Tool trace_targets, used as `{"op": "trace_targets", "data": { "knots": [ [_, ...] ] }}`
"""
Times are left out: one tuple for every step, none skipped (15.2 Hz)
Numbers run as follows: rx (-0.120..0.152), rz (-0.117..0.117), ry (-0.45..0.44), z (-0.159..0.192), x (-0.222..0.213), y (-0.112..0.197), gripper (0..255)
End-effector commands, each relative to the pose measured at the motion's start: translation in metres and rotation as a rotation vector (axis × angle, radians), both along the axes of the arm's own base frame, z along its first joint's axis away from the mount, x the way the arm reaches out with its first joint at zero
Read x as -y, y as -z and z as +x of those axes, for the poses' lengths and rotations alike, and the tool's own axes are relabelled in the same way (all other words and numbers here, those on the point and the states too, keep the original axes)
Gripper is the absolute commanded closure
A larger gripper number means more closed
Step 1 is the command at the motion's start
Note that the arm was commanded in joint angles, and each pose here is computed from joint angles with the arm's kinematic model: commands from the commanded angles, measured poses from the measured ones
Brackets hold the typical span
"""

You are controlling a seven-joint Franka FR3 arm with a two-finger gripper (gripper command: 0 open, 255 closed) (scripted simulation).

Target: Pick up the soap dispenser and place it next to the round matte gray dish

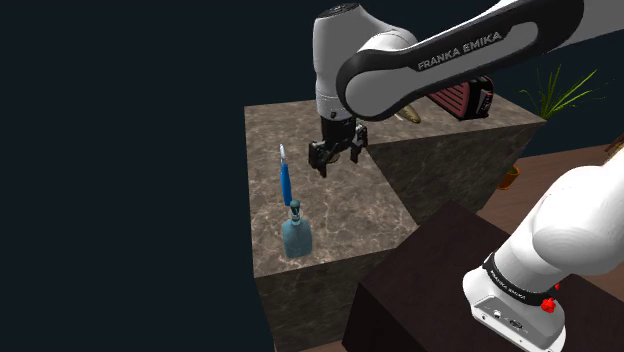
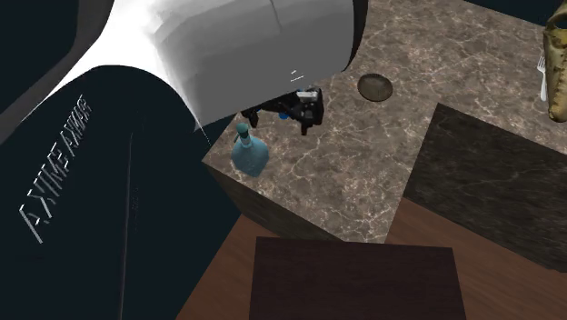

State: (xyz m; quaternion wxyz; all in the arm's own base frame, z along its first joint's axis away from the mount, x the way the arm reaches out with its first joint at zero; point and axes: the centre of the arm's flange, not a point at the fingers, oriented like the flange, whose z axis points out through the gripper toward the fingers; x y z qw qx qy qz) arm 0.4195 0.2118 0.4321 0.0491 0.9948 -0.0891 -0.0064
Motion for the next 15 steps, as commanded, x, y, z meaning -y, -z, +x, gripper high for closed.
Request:
{"op": "trace_targets", "data": {
  "knots": [
    [-0.003,-0.003,0.006,0.012,-0.018,0.019,0],
    [-0.004,-0.005,0.008,0.017,-0.027,0.028,0],
    [-0.006,-0.007,0.010,0.022,-0.035,0.037,0],
    [-0.008,-0.009,0.012,0.027,-0.044,0.046,0],
    [-0.009,-0.011,0.014,0.032,-0.053,0.055,0],
    [-0.011,-0.013,0.017,0.038,-0.062,0.064,0],
    [-0.013,-0.015,0.019,0.043,-0.070,0.073,0],
    [-0.014,-0.017,0.021,0.048,-0.079,0.082,0],
    [-0.016,-0.019,0.023,0.053,-0.088,0.091,0],
    [-0.018,-0.021,0.025,0.058,-0.096,0.100,0],
    [-0.019,-0.023,0.027,0.063,-0.103,0.107,0],
    [-0.019,-0.023,0.027,0.062,-0.102,0.112,0],
    [-0.019,-0.023,0.027,0.062,-0.102,0.118,0],
    [-0.019,-0.023,0.027,0.062,-0.101,0.123,0],
    [-0.019,-0.023,0.027,0.062,-0.100,0.128,0]
  ]
}}
